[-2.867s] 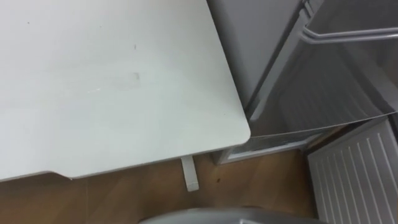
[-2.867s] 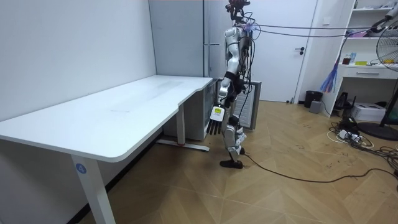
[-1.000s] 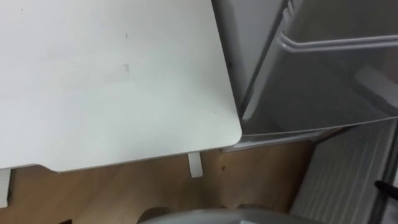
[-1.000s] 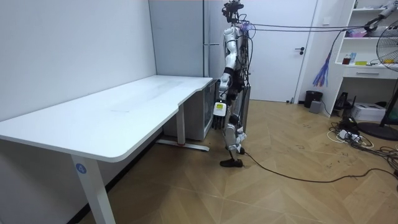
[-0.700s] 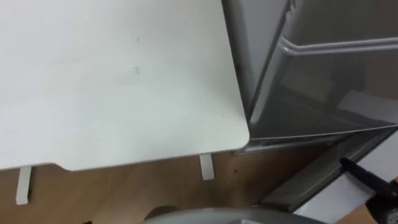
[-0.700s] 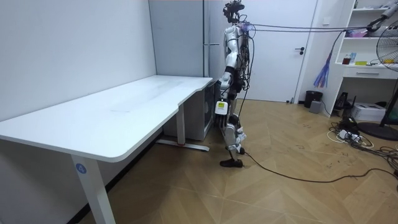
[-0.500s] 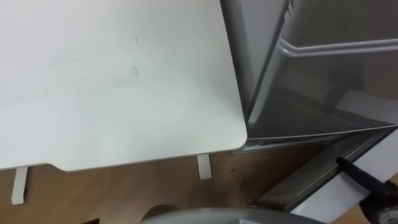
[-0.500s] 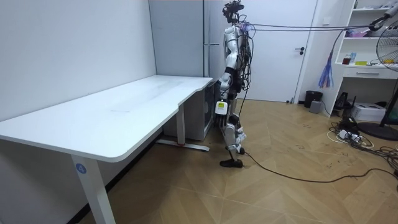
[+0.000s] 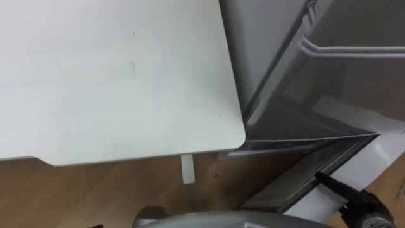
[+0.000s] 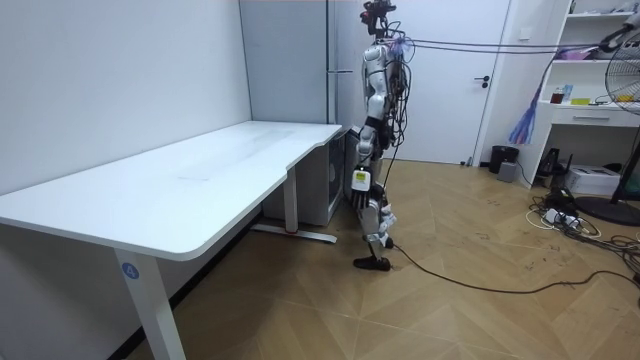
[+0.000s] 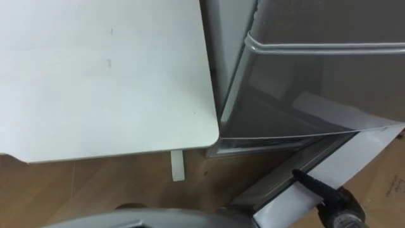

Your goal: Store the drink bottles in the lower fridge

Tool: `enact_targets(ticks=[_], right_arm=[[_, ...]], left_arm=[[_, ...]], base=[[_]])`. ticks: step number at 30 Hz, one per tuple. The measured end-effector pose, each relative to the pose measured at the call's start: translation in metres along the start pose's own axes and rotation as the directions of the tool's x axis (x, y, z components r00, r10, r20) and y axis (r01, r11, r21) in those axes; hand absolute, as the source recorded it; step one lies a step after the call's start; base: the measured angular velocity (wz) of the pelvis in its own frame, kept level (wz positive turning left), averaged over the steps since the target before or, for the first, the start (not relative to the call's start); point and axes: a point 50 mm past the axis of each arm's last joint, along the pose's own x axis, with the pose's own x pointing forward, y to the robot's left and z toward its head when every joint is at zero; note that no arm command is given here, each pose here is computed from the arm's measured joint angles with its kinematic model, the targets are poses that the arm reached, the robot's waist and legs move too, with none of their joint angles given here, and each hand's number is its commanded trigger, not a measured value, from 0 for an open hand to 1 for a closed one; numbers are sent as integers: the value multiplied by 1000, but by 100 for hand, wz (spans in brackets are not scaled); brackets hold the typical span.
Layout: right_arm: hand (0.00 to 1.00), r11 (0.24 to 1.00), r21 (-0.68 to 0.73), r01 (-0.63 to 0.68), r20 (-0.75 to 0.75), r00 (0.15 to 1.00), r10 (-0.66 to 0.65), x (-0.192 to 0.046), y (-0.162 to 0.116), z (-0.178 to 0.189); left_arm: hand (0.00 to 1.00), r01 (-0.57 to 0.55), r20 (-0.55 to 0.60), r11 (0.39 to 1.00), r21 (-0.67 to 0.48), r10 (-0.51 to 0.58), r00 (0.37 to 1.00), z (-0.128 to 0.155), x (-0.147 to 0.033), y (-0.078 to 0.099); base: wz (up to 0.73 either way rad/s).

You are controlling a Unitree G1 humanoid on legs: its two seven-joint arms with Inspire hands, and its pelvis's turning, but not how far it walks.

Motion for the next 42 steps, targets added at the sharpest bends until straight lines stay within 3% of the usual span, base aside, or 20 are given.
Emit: enact_targets(ticks=[8,13,19,23,24,25,27,30,33,38,40,42], right_arm=[[0,997,-30,-67,21,997,68,4,23,1],[0,956,-144,-254,3,966,257,14,81,3],[0,883,-205,-422,-122,906,404,9,118,-16],[0,778,-338,-530,-272,846,459,5,154,-30],[0,718,-387,-579,-317,814,486,3,170,-33],[0,607,-401,-687,-352,727,590,-6,199,-33],[0,464,-353,-813,-430,581,691,-23,237,-47],[0,300,-262,-917,-508,395,765,-44,266,-69],[0,241,-242,-940,-534,336,775,-45,263,-63],[0,184,-296,-937,-597,332,730,-36,247,-58],[0,165,-343,-925,-625,356,695,-28,238,-57],[0,222,-415,-882,-636,456,622,-11,214,-54]], left_arm=[[0,2,-15,997,80,-1,1000,-1,1,-3],[0,26,-15,986,162,-24,1000,1,0,-2],[0,41,3,984,173,-42,999,9,1,-4],[0,47,13,977,209,-51,999,21,2,-9],[0,49,19,974,221,-54,998,24,2,-11],[0,48,23,972,232,-55,998,28,2,-12],[0,40,39,970,238,-51,998,36,2,-12],[0,62,32,969,238,-71,997,36,2,-21],[0,87,-15,968,237,-86,996,23,2,-27],[0,95,-65,972,215,-83,994,10,1,-25],[0,106,-71,974,200,-94,993,8,1,-26],[0,102,-62,981,165,-93,994,11,1,-24]], base=[[-3],[0],[-1],[1],[16],[27],[58],[78],[68],[38],[32],[28]])
